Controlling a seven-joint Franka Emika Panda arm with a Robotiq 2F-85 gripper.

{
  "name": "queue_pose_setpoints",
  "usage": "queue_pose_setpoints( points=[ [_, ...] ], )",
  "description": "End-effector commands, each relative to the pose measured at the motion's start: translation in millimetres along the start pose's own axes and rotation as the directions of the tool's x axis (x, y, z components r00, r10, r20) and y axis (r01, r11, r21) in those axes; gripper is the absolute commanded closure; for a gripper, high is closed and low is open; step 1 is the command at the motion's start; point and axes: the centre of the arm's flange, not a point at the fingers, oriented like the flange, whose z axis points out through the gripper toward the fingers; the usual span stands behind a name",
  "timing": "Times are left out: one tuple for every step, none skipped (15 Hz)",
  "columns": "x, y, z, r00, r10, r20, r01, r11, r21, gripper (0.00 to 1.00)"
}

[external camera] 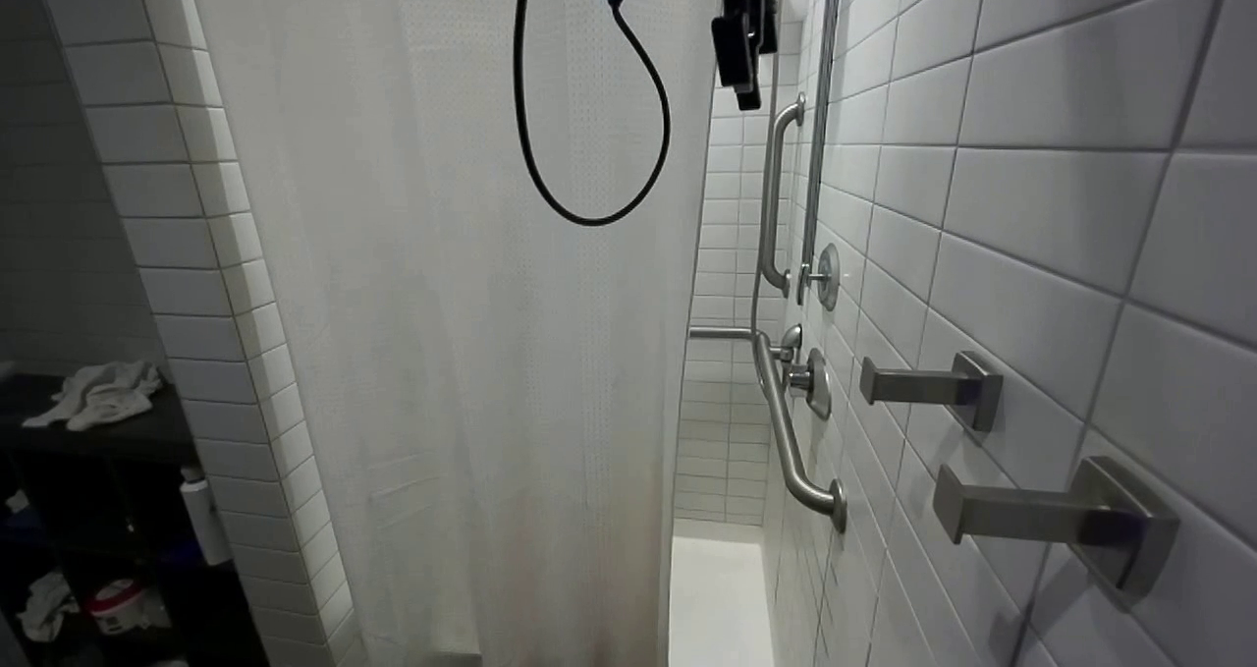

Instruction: Pull the shower curtain closed

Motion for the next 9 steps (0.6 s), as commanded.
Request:
queue_pose_setpoints(
  points=[
    [-46.6, 40.5, -39.3, 0.993, -0.114, -0.027, 0.113, 0.993, -0.041, 0.0],
    [-57.7, 47.2, -48.8, 0.987, -0.158, -0.031, 0.156, 0.986, -0.056, 0.0],
    [-68.1, 52.7, -57.5, 0.979, -0.2, -0.036, 0.197, 0.978, -0.066, 0.0],
    [-77.6, 57.8, -67.2, 0.97, -0.241, -0.036, 0.238, 0.968, -0.074, 0.0],
    [-91.3, 62.6, -73.7, 0.958, -0.286, -0.028, 0.283, 0.956, -0.082, 0.0],
    [-102.9, 67.4, -81.7, 0.946, -0.324, -0.012, 0.322, 0.942, -0.089, 0.0],
    [-117.2, 72.8, -87.5, 0.932, -0.362, 0.03, 0.363, 0.926, -0.098, 0.0],
    [-130.9, 76.9, -94.2, 0.914, -0.4, 0.071, 0.406, 0.907, -0.114, 0.0],
    [-147.7, 81.4, -96.9, 0.891, -0.439, 0.114, 0.451, 0.884, -0.12, 0.0]
  ],
)
